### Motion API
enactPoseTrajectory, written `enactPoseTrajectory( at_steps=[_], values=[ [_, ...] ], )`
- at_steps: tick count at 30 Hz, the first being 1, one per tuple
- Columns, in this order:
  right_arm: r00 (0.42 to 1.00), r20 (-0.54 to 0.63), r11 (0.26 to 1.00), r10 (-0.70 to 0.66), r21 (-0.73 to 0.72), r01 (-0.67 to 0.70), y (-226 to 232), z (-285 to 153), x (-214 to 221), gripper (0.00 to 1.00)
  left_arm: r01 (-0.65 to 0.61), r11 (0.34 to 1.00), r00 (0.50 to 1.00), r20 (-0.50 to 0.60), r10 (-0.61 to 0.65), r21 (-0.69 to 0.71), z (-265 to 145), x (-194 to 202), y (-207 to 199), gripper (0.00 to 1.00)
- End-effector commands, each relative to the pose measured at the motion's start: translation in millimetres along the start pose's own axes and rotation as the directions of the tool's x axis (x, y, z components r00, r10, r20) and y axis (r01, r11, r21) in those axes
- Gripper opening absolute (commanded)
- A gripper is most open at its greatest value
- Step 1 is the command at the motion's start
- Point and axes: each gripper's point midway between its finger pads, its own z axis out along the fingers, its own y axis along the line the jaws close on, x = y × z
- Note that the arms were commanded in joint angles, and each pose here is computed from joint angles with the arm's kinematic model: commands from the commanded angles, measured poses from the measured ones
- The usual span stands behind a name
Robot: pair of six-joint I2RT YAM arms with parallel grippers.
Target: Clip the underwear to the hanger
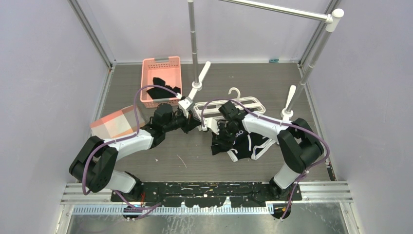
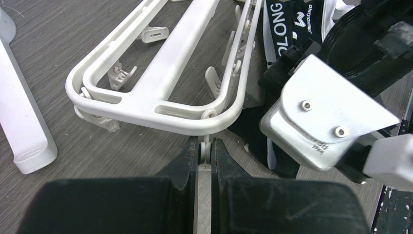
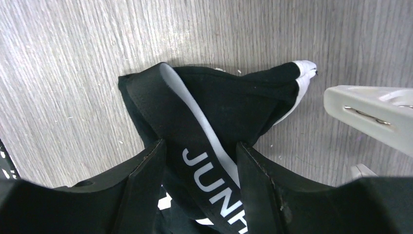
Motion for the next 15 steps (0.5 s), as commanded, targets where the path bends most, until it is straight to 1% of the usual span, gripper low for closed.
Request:
enactPoseTrajectory(
  at_steps=[1, 5, 9, 10, 11, 13, 15],
  values=[
    [1.000, -0.010, 0.999, -0.023, 0.026, 0.024, -10.7, -2.0, -4.0, 0.61, -0.051, 0.999, 0.995, 0.085, 0.050, 0.015, 0.9, -30.0, -3.9, 0.00],
    [0.999, -0.045, 0.999, -0.023, 0.038, 0.025, -13.8, 2.5, 5.3, 0.61, -0.052, 0.999, 0.995, 0.084, 0.051, 0.015, 0.6, -29.6, -4.0, 0.00],
    [0.998, -0.050, 0.999, -0.023, 0.026, 0.024, -11.6, 5.6, 7.8, 0.61, -0.054, 0.998, 0.995, 0.085, 0.053, 0.013, 0.5, -30.3, -3.7, 0.00],
    [0.998, -0.051, 0.999, -0.022, 0.024, 0.023, -11.3, 6.0, 8.2, 0.60, -0.054, 0.998, 0.995, 0.084, 0.053, 0.012, 0.5, -30.2, -3.3, 0.00],
    [0.998, -0.051, 0.999, -0.022, 0.026, 0.023, -11.8, 5.8, 8.2, 0.55, -0.055, 0.998, 0.995, 0.086, 0.054, 0.014, 0.5, -30.9, -4.0, 0.00],
    [0.999, -0.045, 0.999, -0.022, 0.030, 0.024, -12.2, 3.9, 6.2, 0.41, -0.056, 0.998, 0.995, 0.085, 0.054, 0.013, 0.7, -31.1, -3.6, 0.00],
    [0.999, -0.026, 0.999, -0.026, 0.038, 0.027, -12.4, 0.3, 1.6, 0.30, -0.057, 0.998, 0.995, 0.084, 0.056, 0.011, 0.4, -31.1, -3.3, 0.00]
  ],
)
